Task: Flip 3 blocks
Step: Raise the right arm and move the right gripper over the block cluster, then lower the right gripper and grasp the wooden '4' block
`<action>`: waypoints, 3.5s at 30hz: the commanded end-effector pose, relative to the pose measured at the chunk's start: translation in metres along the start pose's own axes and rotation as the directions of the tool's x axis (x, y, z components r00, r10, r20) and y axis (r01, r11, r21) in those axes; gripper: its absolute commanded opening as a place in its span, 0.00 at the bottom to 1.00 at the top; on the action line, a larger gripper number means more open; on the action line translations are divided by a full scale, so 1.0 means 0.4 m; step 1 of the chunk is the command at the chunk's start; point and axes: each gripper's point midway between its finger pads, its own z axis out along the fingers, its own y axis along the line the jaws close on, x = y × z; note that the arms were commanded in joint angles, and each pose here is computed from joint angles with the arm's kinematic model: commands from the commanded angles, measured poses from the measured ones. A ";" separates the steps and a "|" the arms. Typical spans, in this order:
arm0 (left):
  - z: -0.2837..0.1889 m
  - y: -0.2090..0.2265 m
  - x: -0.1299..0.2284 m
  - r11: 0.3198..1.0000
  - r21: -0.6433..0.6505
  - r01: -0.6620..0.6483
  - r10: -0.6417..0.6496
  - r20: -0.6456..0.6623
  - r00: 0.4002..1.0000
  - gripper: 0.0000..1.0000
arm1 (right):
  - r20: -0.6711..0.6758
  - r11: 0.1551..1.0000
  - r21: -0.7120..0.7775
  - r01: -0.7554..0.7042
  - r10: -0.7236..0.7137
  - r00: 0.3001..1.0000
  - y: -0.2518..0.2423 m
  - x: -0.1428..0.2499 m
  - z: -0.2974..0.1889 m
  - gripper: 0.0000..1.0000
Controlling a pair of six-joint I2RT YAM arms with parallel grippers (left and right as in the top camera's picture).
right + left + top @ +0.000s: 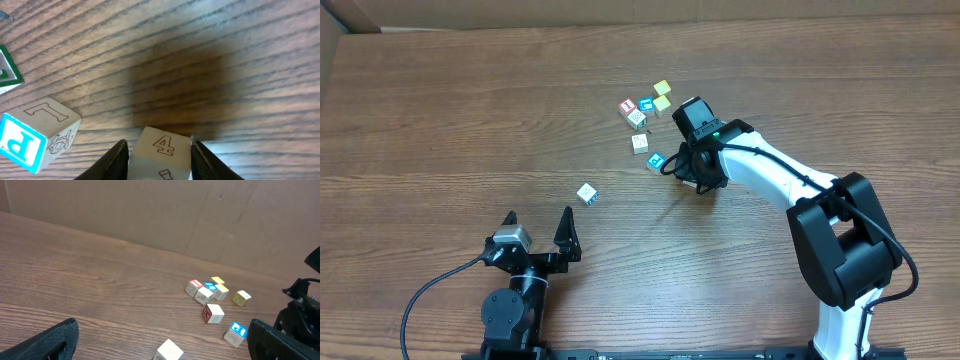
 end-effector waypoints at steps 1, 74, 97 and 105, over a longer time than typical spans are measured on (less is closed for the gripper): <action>-0.001 -0.001 -0.002 1.000 0.005 -0.015 0.015 0.008 1.000 1.00 | 0.032 0.998 0.024 0.064 -0.065 0.997 -0.009 -0.014 0.002 0.39; -0.001 -0.001 -0.003 1.000 0.005 -0.015 0.015 0.008 1.000 1.00 | -0.020 0.940 -0.019 0.340 -0.340 0.940 0.003 0.009 -0.006 0.39; -0.001 -0.001 -0.003 1.000 0.005 -0.015 0.015 0.008 1.000 1.00 | -0.056 0.941 -0.046 0.334 -0.336 0.940 0.007 0.030 -0.008 0.27; -0.001 -0.001 -0.003 1.000 0.005 -0.015 0.015 0.008 1.000 1.00 | -0.012 0.939 -0.087 0.332 -0.335 0.942 0.040 0.007 -0.145 0.23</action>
